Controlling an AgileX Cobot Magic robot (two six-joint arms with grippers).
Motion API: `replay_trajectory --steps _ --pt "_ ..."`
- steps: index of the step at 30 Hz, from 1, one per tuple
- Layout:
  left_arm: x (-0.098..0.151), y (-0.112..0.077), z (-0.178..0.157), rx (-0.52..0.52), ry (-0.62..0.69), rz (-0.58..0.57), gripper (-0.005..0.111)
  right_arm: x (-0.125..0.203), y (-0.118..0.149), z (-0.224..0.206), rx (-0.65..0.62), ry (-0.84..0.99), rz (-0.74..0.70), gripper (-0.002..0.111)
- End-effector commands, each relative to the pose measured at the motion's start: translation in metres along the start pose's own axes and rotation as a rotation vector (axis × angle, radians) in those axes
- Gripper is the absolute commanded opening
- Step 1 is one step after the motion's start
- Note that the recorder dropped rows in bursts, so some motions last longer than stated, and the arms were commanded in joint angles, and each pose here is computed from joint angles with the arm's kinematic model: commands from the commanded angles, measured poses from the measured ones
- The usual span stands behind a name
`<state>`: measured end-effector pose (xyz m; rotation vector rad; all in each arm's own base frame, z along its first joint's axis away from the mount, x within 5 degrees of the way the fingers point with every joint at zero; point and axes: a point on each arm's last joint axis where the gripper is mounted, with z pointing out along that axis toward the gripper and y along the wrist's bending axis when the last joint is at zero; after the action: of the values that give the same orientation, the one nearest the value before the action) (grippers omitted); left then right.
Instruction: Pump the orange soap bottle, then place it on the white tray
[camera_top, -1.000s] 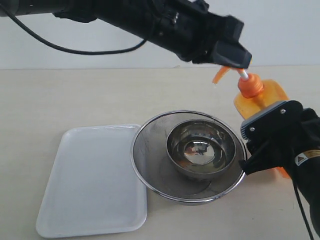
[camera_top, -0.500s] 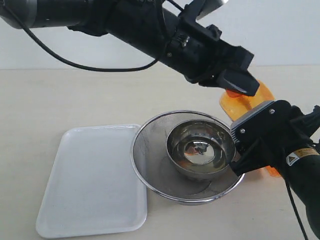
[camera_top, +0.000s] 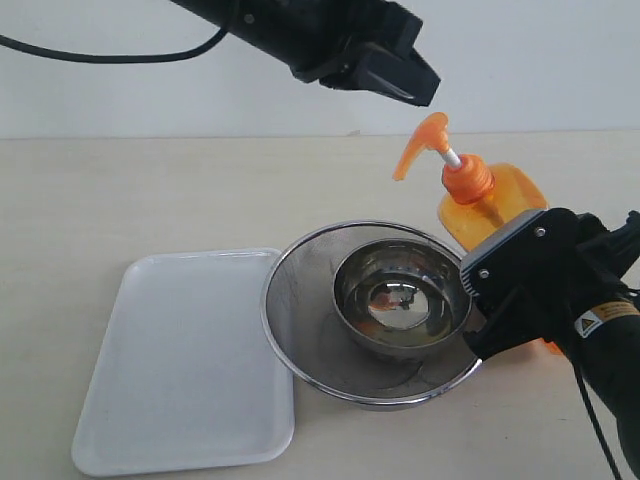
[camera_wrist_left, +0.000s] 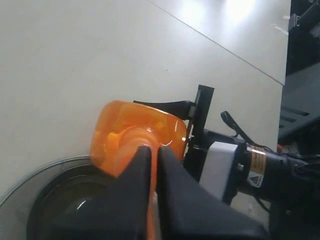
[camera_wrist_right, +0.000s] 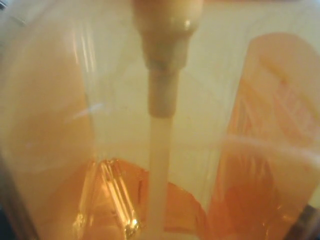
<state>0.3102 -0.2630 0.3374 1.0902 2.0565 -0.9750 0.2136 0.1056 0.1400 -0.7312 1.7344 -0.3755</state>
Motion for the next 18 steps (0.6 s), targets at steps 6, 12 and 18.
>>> replay_trajectory --steps 6,12,18 --pt "0.008 0.012 0.015 -0.023 0.024 -0.022 0.005 -0.007 -0.005 -0.001 0.045 -0.063 -0.005 0.002" --pt "0.016 0.021 0.031 0.002 0.051 -0.055 0.005 -0.008 -0.004 -0.001 0.030 -0.077 -0.013 0.002" --pt "0.020 0.009 0.046 0.033 0.077 -0.019 0.005 -0.010 -0.002 -0.001 0.012 -0.099 -0.013 0.002"
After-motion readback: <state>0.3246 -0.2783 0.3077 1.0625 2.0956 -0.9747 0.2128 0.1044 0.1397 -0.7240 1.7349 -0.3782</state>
